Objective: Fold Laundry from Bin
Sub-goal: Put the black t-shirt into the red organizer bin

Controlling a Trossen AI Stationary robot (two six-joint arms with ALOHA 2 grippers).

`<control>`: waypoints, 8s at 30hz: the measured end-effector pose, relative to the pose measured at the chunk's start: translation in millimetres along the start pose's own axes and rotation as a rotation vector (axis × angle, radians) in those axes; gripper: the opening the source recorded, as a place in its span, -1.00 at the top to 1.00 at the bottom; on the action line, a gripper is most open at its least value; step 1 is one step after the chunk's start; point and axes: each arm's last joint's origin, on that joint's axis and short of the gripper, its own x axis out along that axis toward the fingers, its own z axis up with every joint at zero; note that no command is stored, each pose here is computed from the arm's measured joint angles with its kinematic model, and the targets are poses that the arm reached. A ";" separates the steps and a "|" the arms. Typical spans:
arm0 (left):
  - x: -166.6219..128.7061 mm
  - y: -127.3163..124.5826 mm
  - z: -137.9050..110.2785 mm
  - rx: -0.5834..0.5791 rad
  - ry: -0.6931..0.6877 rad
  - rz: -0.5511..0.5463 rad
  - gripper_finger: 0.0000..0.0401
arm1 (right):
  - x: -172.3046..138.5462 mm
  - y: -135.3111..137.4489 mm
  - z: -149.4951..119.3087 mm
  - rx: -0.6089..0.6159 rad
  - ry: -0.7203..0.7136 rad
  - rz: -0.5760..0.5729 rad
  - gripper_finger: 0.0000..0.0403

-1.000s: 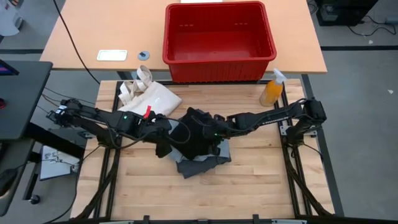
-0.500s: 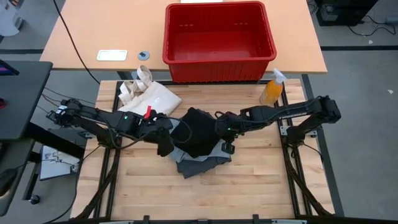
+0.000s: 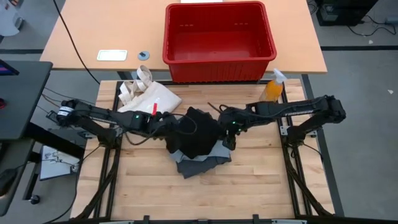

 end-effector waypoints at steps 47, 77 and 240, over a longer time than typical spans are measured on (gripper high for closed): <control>80.3 5.7 -65.2 -0.313 0.054 -0.242 -0.46 | 69.5 -99.5 57.3 0.265 -0.010 0.658 -0.92; 80.8 8.1 -63.8 -0.224 -0.014 -0.179 -0.46 | 62.1 -141.5 54.5 0.332 -0.108 0.229 -0.73; 41.7 42.3 60.7 0.043 -0.167 -0.618 0.82 | 77.8 -52.9 -9.5 0.226 -0.476 0.608 -0.65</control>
